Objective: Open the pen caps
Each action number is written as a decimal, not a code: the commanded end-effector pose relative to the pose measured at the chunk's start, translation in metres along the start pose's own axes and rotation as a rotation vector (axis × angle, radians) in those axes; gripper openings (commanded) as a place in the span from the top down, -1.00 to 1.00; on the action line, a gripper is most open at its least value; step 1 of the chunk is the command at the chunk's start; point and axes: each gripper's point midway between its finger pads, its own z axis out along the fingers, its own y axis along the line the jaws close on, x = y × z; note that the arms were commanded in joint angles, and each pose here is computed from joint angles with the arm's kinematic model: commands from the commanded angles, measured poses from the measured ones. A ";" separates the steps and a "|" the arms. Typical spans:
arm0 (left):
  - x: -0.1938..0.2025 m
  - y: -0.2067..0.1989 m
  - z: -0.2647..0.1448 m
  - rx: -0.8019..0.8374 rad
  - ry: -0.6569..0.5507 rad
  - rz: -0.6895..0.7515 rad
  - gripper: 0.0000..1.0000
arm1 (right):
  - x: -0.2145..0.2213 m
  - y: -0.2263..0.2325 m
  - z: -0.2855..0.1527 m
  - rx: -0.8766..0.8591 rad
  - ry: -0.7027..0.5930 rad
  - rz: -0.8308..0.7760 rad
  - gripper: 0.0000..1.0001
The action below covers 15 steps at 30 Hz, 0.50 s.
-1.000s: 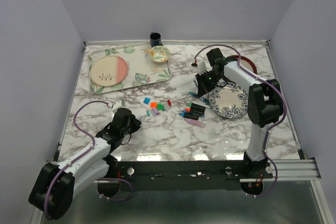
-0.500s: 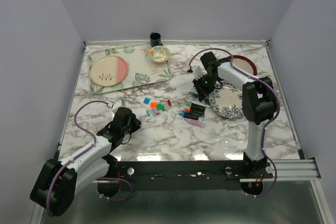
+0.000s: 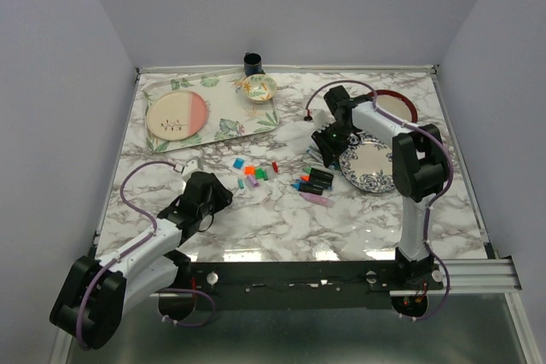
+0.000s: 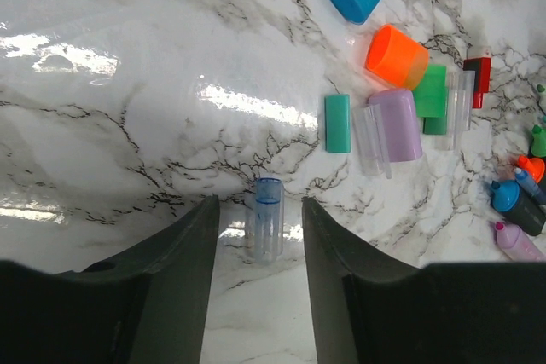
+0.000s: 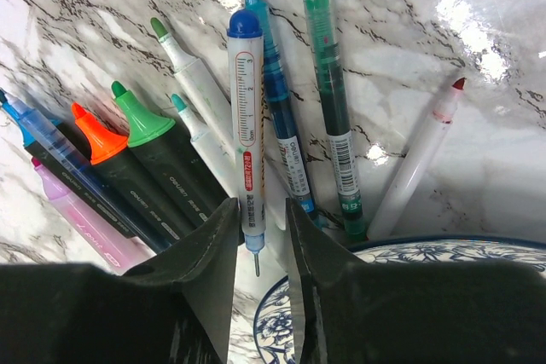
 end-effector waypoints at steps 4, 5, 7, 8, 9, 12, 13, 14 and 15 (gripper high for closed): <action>-0.025 -0.018 -0.013 0.035 -0.056 0.007 -0.25 | -0.013 0.006 -0.029 0.030 -0.060 -0.049 0.20; -0.025 -0.017 -0.015 0.029 -0.054 0.013 -0.28 | -0.016 0.008 -0.033 0.027 -0.077 -0.054 0.20; -0.034 -0.023 -0.021 0.046 -0.077 0.012 -0.33 | -0.020 0.012 -0.044 0.027 -0.107 -0.064 0.20; -0.034 -0.023 -0.022 0.043 -0.074 0.014 -0.34 | -0.021 0.014 -0.046 0.020 -0.117 -0.069 0.20; -0.037 -0.026 -0.024 0.053 -0.081 0.017 -0.38 | -0.023 0.016 -0.049 0.019 -0.129 -0.074 0.20; -0.042 -0.030 -0.029 0.067 -0.090 0.024 -0.39 | -0.028 0.021 -0.063 0.021 -0.174 -0.091 0.20; -0.043 -0.032 -0.031 0.072 -0.091 0.026 -0.42 | -0.028 0.023 -0.067 0.022 -0.184 -0.096 0.19; -0.044 -0.033 -0.032 0.076 -0.091 0.034 -0.47 | -0.032 0.026 -0.075 0.023 -0.213 -0.111 0.19; -0.045 -0.034 -0.034 0.082 -0.094 0.041 -0.57 | -0.032 0.029 -0.078 0.020 -0.225 -0.119 0.19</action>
